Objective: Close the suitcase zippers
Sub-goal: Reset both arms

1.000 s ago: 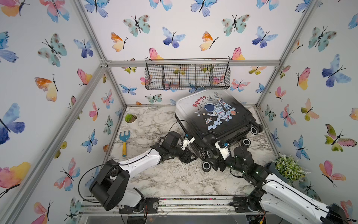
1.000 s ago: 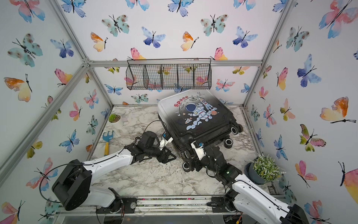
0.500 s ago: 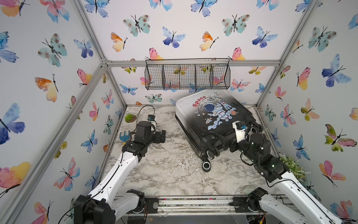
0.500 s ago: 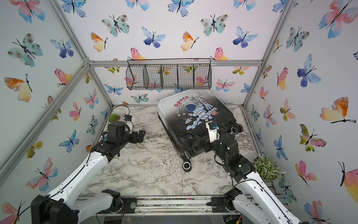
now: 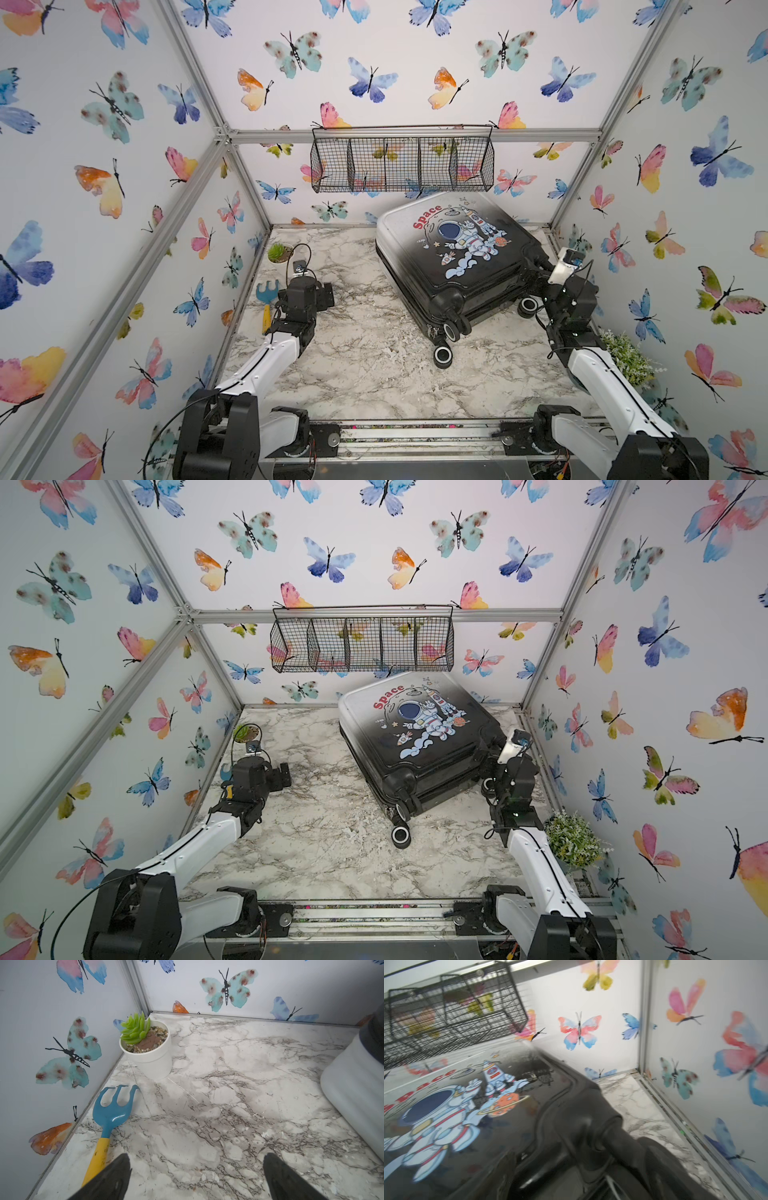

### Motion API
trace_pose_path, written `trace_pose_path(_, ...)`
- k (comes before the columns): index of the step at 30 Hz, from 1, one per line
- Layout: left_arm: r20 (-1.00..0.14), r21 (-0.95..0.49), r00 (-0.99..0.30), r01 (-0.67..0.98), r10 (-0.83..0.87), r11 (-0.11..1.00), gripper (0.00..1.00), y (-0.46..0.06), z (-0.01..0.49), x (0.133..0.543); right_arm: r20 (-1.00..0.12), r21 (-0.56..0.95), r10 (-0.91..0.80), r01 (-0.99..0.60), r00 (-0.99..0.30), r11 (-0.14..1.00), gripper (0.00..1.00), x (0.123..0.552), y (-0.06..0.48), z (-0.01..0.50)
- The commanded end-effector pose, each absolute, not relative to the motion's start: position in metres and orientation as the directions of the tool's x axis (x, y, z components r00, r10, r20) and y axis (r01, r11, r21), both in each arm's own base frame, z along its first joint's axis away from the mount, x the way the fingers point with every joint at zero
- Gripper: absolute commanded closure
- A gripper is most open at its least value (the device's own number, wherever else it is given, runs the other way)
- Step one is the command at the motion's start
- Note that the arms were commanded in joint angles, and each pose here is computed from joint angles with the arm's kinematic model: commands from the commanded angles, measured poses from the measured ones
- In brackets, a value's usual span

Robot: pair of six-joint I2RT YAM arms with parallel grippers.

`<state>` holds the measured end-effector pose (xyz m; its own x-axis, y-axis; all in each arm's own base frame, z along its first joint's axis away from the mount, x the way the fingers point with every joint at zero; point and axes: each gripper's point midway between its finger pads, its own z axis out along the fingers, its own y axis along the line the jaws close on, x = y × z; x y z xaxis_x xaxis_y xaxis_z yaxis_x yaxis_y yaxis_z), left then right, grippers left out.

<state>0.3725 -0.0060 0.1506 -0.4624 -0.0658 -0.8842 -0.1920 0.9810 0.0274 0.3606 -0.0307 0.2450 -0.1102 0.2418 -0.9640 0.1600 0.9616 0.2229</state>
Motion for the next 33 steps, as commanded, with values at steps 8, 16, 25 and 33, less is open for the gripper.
trace_pose_path(8,-0.911,-0.026,-0.399,-0.191,-0.101,0.981,0.02,0.0,0.148,0.385,-0.891,0.258,0.393,0.459,-0.227,0.85,0.02,0.325,-0.089,0.17)
trace_pose_path(16,-0.91,-0.026,-0.402,-0.191,-0.102,0.981,0.02,0.003,0.137,0.387,-0.916,0.291,0.336,0.21,-0.221,0.933,0.02,0.363,-0.055,0.143)
trace_pose_path(25,-0.901,-0.033,-0.421,-0.184,-0.109,0.982,0.02,0.005,0.13,0.389,-0.919,0.387,0.393,0.132,-0.023,0.913,0.0,0.385,-0.076,0.165)
trace_pose_path(33,-0.894,-0.028,-0.438,-0.163,-0.098,0.986,0.02,0.003,0.129,0.392,-0.968,0.238,0.25,-0.244,0.021,0.94,0.02,0.4,-0.027,0.176)
